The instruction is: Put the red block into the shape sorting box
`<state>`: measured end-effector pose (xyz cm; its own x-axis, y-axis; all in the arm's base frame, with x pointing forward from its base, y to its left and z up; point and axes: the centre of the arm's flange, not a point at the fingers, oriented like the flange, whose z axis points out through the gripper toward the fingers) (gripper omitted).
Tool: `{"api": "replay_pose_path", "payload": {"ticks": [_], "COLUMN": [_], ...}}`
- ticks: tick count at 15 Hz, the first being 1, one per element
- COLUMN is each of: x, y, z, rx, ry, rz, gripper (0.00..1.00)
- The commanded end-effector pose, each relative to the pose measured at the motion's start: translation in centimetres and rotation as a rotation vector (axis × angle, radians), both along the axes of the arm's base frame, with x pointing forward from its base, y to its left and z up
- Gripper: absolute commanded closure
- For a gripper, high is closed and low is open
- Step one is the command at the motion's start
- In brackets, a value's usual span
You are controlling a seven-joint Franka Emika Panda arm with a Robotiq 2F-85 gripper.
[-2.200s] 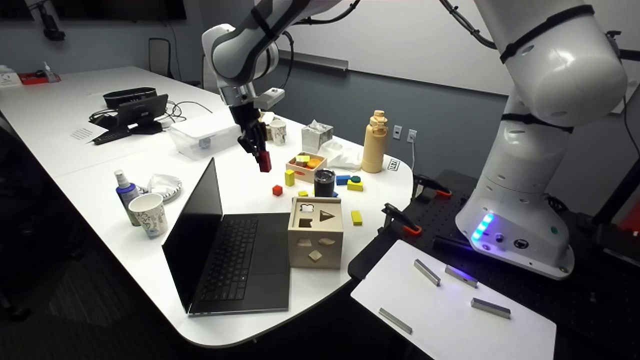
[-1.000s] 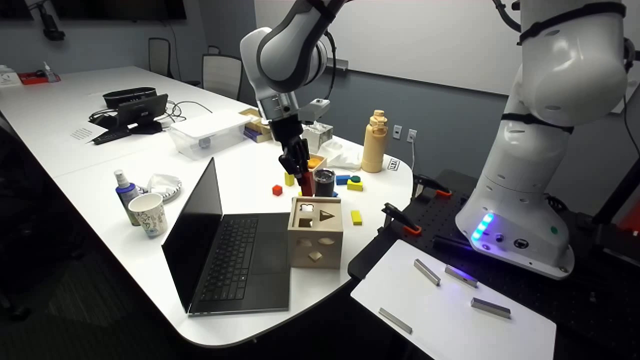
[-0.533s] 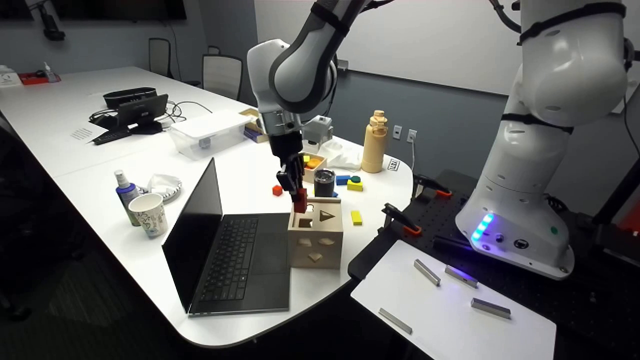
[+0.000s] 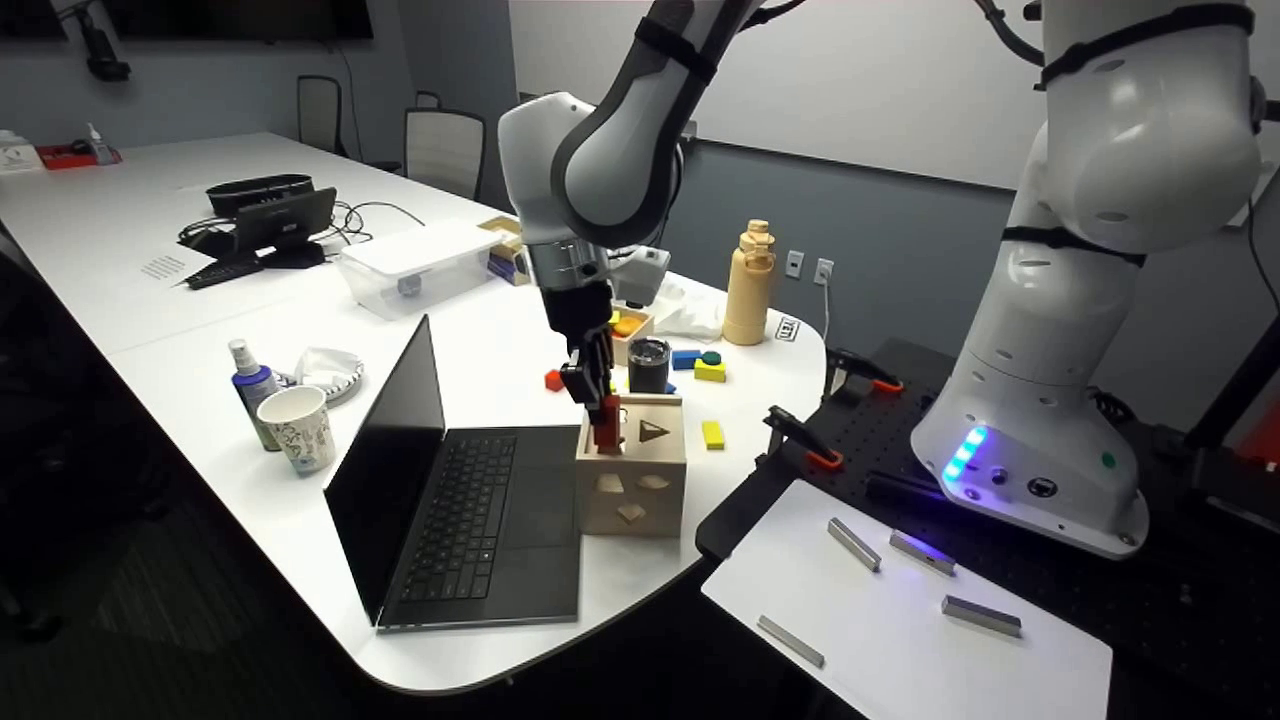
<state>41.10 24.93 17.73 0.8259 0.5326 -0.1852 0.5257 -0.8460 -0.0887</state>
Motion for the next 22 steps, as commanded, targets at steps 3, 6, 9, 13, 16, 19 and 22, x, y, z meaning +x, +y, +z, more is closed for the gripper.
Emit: {"api": "replay_pose_path", "payload": {"ticks": [3,6,9,13,16,19,22], "x": [-0.6,-0.1,-0.1,-0.3,-0.7,-1.0,-1.3], "y": [-1.0,-1.3,-1.1,-0.8,-0.3,0.2,0.6], "z": [0.1,-0.2,-0.4,-0.9,-1.3,-1.8,-2.2], "rx": [-0.018,-0.008,0.000,-0.013,-0.023,-0.029,-0.036], "ry": [-0.055,-0.067,-0.064,-0.054,-0.057,-0.058,-0.059], "rz": [-0.026,-0.022,-0.012,0.026,0.059,0.088,0.109], "gripper": [0.92,0.92,0.92,0.92,0.92,0.92,0.92]}}
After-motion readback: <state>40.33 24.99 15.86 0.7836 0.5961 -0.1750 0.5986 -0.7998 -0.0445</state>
